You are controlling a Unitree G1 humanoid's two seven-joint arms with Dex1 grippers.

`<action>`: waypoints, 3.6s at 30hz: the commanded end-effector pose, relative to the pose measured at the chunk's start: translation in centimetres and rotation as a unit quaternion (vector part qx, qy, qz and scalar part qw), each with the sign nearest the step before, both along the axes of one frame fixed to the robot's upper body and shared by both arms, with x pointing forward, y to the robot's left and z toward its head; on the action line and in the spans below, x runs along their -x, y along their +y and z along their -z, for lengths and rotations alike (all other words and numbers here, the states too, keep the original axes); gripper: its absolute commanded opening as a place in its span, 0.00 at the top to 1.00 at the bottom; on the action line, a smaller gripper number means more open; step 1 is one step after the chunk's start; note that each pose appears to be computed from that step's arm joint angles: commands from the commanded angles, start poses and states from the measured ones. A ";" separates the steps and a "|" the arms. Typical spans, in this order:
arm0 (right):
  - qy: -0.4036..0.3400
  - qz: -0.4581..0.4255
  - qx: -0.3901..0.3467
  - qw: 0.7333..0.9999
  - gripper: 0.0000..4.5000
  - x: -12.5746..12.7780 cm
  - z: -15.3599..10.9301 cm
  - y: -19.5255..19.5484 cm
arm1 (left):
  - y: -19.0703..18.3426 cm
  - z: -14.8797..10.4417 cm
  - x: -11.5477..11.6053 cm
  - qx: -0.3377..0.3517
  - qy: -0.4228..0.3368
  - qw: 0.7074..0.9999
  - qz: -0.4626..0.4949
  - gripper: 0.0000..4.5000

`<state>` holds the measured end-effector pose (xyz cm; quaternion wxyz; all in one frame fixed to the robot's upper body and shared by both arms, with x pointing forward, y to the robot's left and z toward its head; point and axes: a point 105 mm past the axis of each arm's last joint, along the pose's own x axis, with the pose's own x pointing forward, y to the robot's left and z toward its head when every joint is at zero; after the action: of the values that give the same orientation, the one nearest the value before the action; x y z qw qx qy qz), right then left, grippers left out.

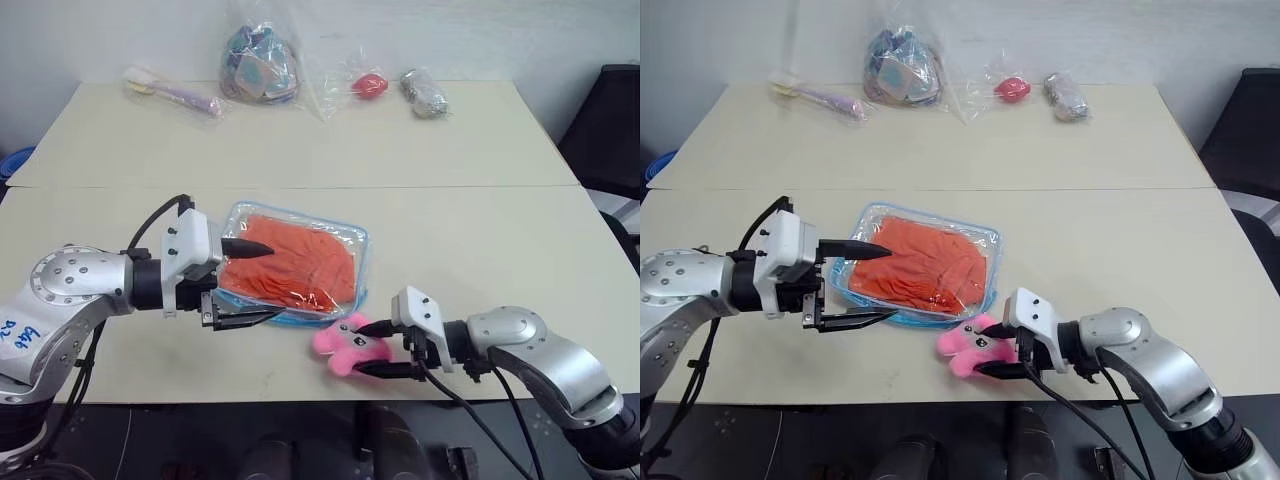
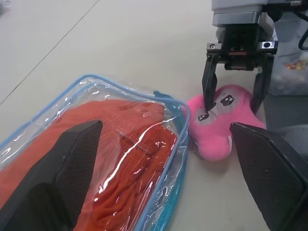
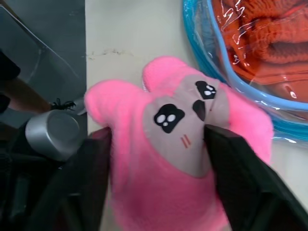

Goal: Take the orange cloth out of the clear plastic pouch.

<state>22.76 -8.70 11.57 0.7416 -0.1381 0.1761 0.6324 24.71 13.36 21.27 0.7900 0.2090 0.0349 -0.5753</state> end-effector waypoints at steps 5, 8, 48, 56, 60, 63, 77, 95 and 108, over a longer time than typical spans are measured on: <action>-0.034 -0.025 0.005 0.999 0.01 1.1 -2.2 -1.4 | -3.0 1.2 -0.2 0.005 0.013 0.999 0.043 0.00; -0.045 -0.041 0.010 0.998 0.01 2.0 -3.2 -1.8 | -4.4 2.0 -0.7 0.008 0.040 0.998 0.050 0.00; -0.212 -0.010 0.044 0.976 0.00 -2.7 -9.9 -3.5 | -9.7 8.7 1.6 -0.118 0.117 0.980 0.114 0.09; -0.230 -0.012 0.060 0.971 0.00 -3.3 -9.5 -3.8 | -9.3 8.2 2.0 -0.105 0.117 0.980 0.120 0.64; -0.256 -0.012 0.071 0.964 0.00 -4.1 -8.9 -3.7 | -8.5 7.7 2.4 -0.107 0.112 0.978 0.139 0.92; -0.290 -0.027 0.093 0.952 0.00 -4.7 -7.8 -3.3 | -7.4 6.8 2.6 -0.111 0.095 0.977 0.155 0.97; -0.377 -0.093 0.084 0.918 0.19 -5.7 -3.3 1.1 | -5.4 4.9 3.3 -0.095 0.091 0.977 0.165 0.98; -0.388 -0.089 0.112 0.910 0.99 -6.8 -3.5 -1.4 | -3.2 5.6 2.9 -0.099 0.105 0.984 0.108 0.98; -0.431 -0.048 0.200 0.879 0.99 -9.5 -5.6 -9.1 | 8.4 4.4 1.2 -0.134 0.111 0.980 -0.096 0.98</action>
<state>31.85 -16.28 15.59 0.6644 -0.5332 -0.0343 0.5225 23.39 20.28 15.91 0.7884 0.2230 0.2239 -0.5278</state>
